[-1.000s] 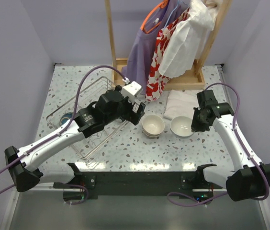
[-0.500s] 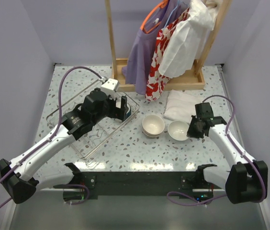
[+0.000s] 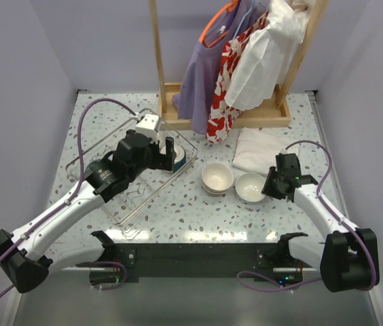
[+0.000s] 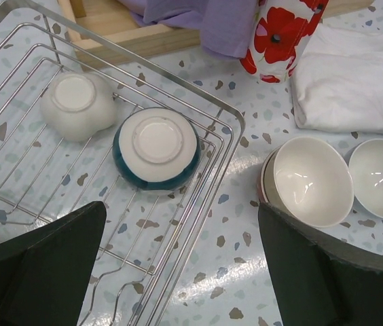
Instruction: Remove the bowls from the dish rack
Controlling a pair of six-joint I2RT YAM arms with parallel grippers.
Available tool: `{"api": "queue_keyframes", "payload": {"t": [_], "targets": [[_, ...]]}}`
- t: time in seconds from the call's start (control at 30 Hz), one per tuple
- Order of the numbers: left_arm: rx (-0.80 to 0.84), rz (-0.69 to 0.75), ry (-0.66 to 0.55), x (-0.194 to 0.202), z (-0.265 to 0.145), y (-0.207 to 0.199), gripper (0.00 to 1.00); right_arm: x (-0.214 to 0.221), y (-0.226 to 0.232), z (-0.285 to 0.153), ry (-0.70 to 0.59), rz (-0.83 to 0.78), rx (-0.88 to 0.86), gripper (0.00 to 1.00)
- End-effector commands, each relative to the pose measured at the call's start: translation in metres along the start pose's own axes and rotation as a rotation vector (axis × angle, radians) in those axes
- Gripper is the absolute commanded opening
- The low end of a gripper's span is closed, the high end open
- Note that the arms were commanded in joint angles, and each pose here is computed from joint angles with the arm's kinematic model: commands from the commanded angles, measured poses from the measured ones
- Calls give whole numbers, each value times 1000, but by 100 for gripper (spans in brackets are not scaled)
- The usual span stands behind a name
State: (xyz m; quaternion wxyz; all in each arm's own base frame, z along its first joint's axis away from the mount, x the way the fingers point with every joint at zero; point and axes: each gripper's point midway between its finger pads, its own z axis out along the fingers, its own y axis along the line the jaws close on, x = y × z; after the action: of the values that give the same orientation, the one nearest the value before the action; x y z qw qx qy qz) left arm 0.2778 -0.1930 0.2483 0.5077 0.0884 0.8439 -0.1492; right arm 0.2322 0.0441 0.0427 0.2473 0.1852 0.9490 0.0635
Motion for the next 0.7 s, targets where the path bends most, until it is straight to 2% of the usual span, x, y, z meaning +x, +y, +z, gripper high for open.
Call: {"api": "queue_keyframes", "payload": {"t": [0.0,0.03,0.07,0.17,0.27,0.43,0.67], "targets": [[-25,-59,-31,-5,0,5,100,-12,3,-7,-65,0,-19,42],[-28,-62,-27,-4,1,5,100,-14,2,-10,-74,3,-15,47],[-31,-66,-27,-3,1,6,100,-20,4,-18,-103,7,-22,57],[-37,-82,-19,-2,4,6,100,-30,3,-36,-145,10,-19,71],[-38,-101,-11,0,8,6,100,-38,4,-56,-181,11,-17,82],[-39,-152,5,4,18,8,100,-57,11,-87,-253,18,-47,91],[-60,-227,49,11,32,26,100,-82,44,-114,-330,-31,-207,94]]}}
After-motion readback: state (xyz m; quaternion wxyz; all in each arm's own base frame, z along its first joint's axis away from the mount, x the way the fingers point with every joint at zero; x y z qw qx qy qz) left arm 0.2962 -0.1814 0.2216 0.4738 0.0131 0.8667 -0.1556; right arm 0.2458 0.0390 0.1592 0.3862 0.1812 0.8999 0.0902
